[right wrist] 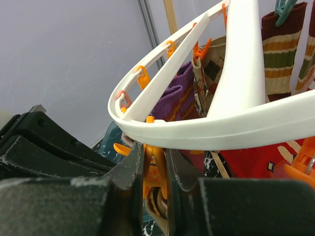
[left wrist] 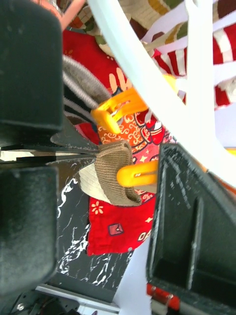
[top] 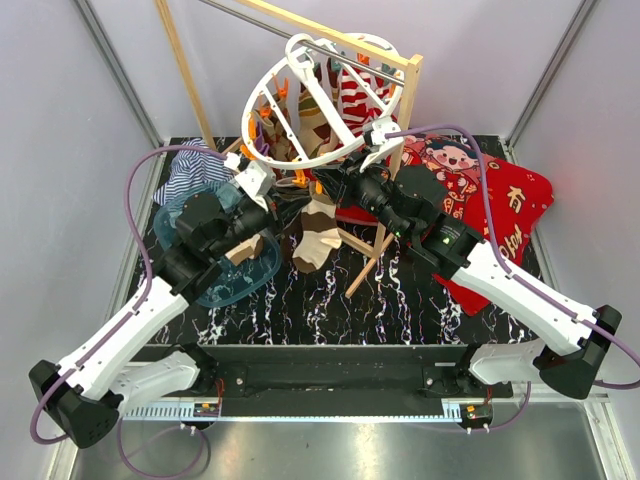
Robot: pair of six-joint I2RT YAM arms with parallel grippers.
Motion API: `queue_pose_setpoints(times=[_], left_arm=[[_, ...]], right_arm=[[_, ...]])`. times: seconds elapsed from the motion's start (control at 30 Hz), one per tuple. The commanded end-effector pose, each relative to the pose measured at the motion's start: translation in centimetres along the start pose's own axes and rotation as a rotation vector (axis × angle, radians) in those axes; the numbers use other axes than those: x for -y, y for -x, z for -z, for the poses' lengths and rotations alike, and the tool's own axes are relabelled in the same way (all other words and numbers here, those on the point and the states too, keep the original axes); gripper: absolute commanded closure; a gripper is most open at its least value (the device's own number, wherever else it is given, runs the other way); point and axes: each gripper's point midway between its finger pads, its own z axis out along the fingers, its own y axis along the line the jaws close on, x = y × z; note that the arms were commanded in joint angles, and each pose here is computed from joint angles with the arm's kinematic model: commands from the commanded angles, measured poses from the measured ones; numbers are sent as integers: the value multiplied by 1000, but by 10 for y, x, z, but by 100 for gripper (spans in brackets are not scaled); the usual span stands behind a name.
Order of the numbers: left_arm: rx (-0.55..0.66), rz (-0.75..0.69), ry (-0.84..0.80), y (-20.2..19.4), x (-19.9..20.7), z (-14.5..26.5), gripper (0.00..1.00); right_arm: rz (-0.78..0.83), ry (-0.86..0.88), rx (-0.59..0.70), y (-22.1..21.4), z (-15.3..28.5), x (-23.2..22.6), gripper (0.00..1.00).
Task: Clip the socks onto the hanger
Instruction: Clamp the sock onto the hanger.
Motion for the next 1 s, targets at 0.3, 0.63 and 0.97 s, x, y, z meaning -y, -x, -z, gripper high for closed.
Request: queue_pose_setpoints(times=[0.3, 0.63, 0.97], left_arm=[[168, 21, 25, 44, -9, 2, 100], [168, 56, 22, 42, -10, -4, 100], [144, 104, 225, 32, -57, 6, 100]], right_arm=[[-18, 50, 36, 14, 5, -7, 99], [-23, 84, 32, 14, 7, -13, 46], [40, 134, 67, 30, 43, -17, 21]])
